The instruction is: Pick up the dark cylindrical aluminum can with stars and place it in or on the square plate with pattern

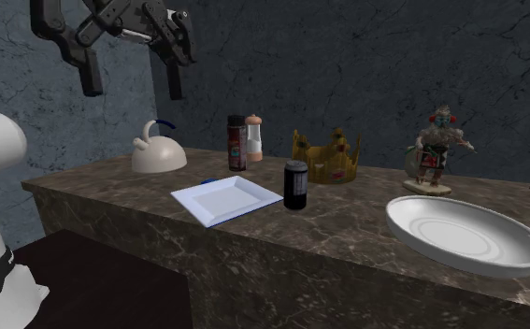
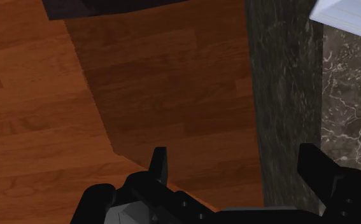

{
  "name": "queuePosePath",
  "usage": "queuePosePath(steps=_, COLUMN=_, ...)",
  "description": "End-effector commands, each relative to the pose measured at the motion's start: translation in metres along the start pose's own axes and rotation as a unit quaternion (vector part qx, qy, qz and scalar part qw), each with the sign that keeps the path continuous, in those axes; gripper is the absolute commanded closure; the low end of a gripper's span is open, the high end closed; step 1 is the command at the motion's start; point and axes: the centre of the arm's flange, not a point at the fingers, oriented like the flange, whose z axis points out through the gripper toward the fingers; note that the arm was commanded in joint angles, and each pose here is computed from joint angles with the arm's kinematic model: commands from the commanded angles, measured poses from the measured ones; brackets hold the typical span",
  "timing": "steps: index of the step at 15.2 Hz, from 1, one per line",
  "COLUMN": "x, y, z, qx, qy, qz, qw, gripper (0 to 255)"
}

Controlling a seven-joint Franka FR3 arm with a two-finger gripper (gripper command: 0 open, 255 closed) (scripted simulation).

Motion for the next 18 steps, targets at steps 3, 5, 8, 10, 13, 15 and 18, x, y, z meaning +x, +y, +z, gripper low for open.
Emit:
queuePosePath(steps=3, x=0.003, y=-0.048, z=0.017, qx=0.005, qy=-0.009, qz=0.009, qw=0.9999, gripper=0)
queuePosePath(steps=5, x=0.005, y=-0.072, z=0.027, qx=0.007, qy=-0.013, qz=0.012, qw=0.9998, gripper=0)
queuePosePath(steps=8, x=0.008, y=-0.108, z=0.042, qx=0.010, qy=-0.020, qz=0.018, qw=0.9996, gripper=0)
queuePosePath(steps=10, x=0.010, y=-0.131, z=0.051, qx=0.012, qy=-0.024, qz=0.022, qw=0.9994, gripper=0)
queuePosePath(steps=13, x=0.013, y=-0.167, z=0.065, qx=0.016, qy=-0.031, qz=0.028, qw=0.9990, gripper=0)
queuePosePath(steps=15, x=0.015, y=-0.191, z=0.075, qx=0.018, qy=-0.036, qz=0.032, qw=0.9987, gripper=0)
queuePosePath(steps=18, x=0.019, y=-0.227, z=0.089, qx=0.021, qy=-0.042, qz=0.038, qw=0.9982, gripper=0)
